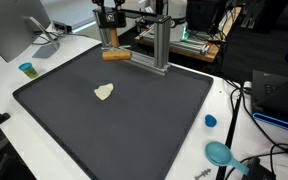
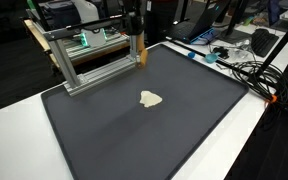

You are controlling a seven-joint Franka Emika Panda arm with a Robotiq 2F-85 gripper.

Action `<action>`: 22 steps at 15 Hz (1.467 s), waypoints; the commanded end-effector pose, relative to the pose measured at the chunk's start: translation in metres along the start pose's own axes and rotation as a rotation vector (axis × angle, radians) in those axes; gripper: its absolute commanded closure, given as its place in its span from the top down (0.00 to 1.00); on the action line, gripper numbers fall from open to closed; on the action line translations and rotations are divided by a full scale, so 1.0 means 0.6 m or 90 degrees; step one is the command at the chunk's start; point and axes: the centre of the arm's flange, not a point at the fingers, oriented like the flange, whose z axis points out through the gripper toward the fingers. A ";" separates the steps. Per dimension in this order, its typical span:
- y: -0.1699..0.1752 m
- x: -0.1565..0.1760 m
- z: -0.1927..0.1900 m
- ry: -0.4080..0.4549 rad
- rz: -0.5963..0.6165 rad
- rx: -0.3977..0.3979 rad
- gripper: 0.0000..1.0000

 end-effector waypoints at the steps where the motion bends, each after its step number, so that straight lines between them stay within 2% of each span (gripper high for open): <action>1: -0.118 0.066 -0.092 0.019 -0.015 0.056 0.22; 2: -0.074 0.041 -0.031 -0.003 -0.001 0.024 0.47; 4: -0.129 0.067 -0.066 0.010 -0.027 0.046 0.47; 5: -0.135 0.068 -0.074 0.013 -0.030 0.047 0.47; 6: -0.132 0.066 -0.077 0.013 -0.028 0.047 0.22; 7: -0.134 0.060 -0.076 0.029 0.045 0.044 0.22; 9: -0.146 0.045 -0.096 0.049 0.115 0.032 0.22; 13: -0.173 0.018 -0.105 0.048 0.243 -0.016 0.22; 17: -0.126 0.011 -0.098 0.050 0.365 -0.067 0.22; 20: -0.119 0.002 -0.081 0.031 0.457 -0.110 0.22; 21: -0.113 0.002 -0.085 0.030 0.407 -0.072 0.47; 22: -0.109 -0.003 -0.080 0.025 0.428 -0.083 0.47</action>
